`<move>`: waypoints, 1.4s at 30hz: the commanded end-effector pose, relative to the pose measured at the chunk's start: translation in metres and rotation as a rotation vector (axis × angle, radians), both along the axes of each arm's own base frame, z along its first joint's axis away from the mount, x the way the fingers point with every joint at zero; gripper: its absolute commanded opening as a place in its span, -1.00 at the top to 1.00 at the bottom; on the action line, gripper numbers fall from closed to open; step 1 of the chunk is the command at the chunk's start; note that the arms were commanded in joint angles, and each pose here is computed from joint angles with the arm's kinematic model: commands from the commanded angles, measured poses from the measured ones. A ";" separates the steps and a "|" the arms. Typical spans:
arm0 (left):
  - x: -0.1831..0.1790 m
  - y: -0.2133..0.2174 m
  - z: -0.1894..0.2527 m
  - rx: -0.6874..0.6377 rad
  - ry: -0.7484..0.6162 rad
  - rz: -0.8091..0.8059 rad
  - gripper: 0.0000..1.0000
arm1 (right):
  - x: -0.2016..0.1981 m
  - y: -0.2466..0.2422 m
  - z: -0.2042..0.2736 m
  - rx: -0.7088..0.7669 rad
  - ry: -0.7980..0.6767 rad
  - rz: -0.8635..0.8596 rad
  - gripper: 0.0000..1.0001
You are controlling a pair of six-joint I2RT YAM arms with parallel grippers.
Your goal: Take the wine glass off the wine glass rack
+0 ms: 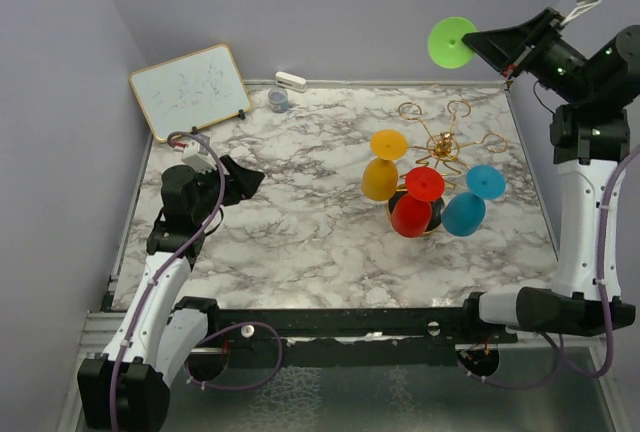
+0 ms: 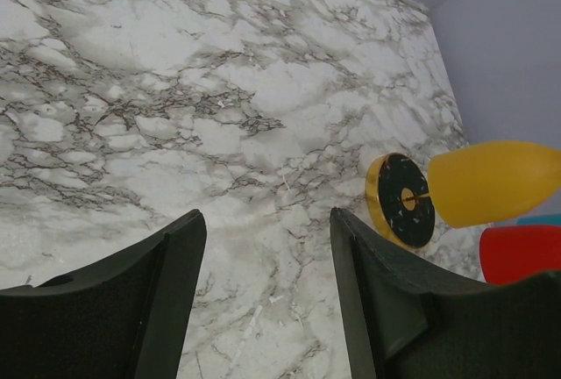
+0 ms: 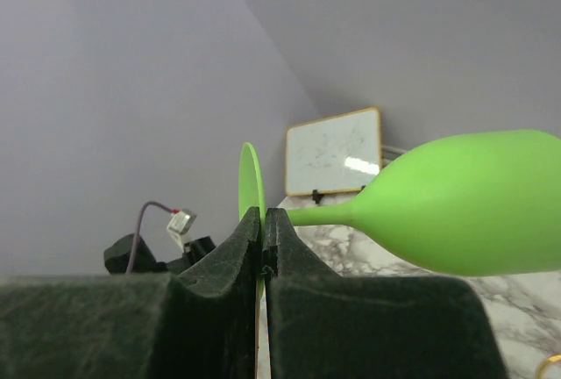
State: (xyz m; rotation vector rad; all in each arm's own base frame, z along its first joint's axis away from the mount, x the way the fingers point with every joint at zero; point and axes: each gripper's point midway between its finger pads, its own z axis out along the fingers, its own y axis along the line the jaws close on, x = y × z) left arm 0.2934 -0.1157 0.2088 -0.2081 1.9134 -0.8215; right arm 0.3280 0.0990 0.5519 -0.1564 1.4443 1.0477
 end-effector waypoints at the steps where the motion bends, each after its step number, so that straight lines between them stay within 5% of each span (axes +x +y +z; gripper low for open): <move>1: -0.001 0.009 0.009 0.040 -0.047 0.045 -0.25 | -0.006 0.046 0.014 -0.055 -0.088 0.077 0.98; 9: 0.003 0.040 -0.012 0.120 0.097 0.217 -0.46 | -0.033 0.102 0.006 -0.126 -0.135 0.159 0.98; 16: -0.008 0.032 -0.030 0.011 0.195 0.233 -0.57 | -0.055 0.139 -0.023 -0.251 -0.166 0.233 0.98; 22: -0.043 0.038 0.036 -0.123 0.063 0.300 -0.58 | -0.060 0.160 -0.059 -0.339 -0.201 0.271 0.98; 29: -0.104 0.036 0.097 -0.243 -0.060 0.268 -0.57 | -0.082 0.246 -0.104 -0.501 -0.300 0.298 0.98; 42: -0.163 -0.005 0.131 -0.567 0.168 0.085 -0.57 | -0.130 0.284 -0.164 -0.667 -0.742 -0.042 0.98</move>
